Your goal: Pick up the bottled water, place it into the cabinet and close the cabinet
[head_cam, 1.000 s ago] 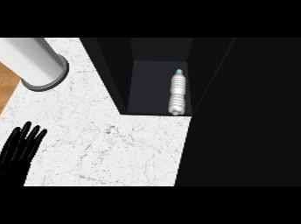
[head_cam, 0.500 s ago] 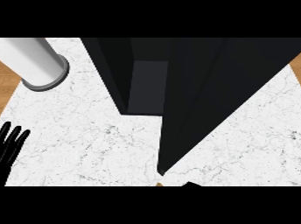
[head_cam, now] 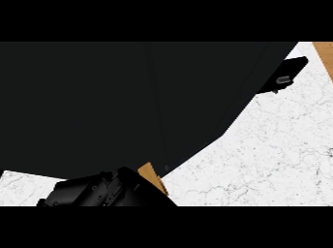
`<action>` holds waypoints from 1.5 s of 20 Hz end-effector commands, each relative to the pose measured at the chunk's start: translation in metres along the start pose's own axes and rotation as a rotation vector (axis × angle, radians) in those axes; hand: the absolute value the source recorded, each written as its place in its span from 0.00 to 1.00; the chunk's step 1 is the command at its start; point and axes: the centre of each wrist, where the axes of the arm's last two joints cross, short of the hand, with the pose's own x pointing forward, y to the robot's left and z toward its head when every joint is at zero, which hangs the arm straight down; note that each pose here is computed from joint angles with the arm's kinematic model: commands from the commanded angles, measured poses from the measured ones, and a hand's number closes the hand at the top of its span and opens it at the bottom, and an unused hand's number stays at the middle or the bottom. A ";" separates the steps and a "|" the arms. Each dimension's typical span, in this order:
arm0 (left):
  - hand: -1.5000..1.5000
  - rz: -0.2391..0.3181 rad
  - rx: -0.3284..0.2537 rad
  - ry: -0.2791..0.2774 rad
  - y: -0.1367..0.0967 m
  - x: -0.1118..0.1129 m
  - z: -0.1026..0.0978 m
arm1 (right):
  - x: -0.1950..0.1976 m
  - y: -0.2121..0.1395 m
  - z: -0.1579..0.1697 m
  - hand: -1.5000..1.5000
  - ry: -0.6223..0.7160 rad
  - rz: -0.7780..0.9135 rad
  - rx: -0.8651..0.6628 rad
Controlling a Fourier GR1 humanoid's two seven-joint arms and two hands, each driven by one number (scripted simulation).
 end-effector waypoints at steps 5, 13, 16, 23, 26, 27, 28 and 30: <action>0.00 0.004 0.006 0.004 -0.006 0.014 0.010 | 0.019 -0.008 -0.065 1.00 0.032 -0.068 0.007; 0.00 -0.014 0.012 0.008 0.002 0.027 0.013 | -0.025 -0.048 -0.079 1.00 0.201 -0.135 0.310; 0.00 -0.041 0.037 -0.012 0.010 0.033 -0.001 | -0.034 -0.068 -0.088 1.00 0.179 -0.132 0.248; 0.00 -0.023 0.046 -0.010 -0.002 0.044 0.009 | -0.042 -0.113 -0.099 1.00 0.118 -0.079 0.093; 0.00 -0.017 0.012 0.009 -0.017 0.048 0.011 | -0.053 -0.152 -0.090 1.00 0.109 0.014 -0.004; 0.00 -0.021 0.028 -0.008 -0.006 0.045 0.010 | -0.035 -0.147 -0.103 1.00 0.090 0.005 -0.050; 0.00 -0.015 0.035 0.003 -0.006 0.046 0.008 | -0.045 -0.159 -0.096 1.00 0.083 0.039 -0.073; 0.00 -0.028 0.033 0.005 0.002 0.041 0.007 | -0.051 -0.159 -0.100 1.00 0.080 0.050 -0.112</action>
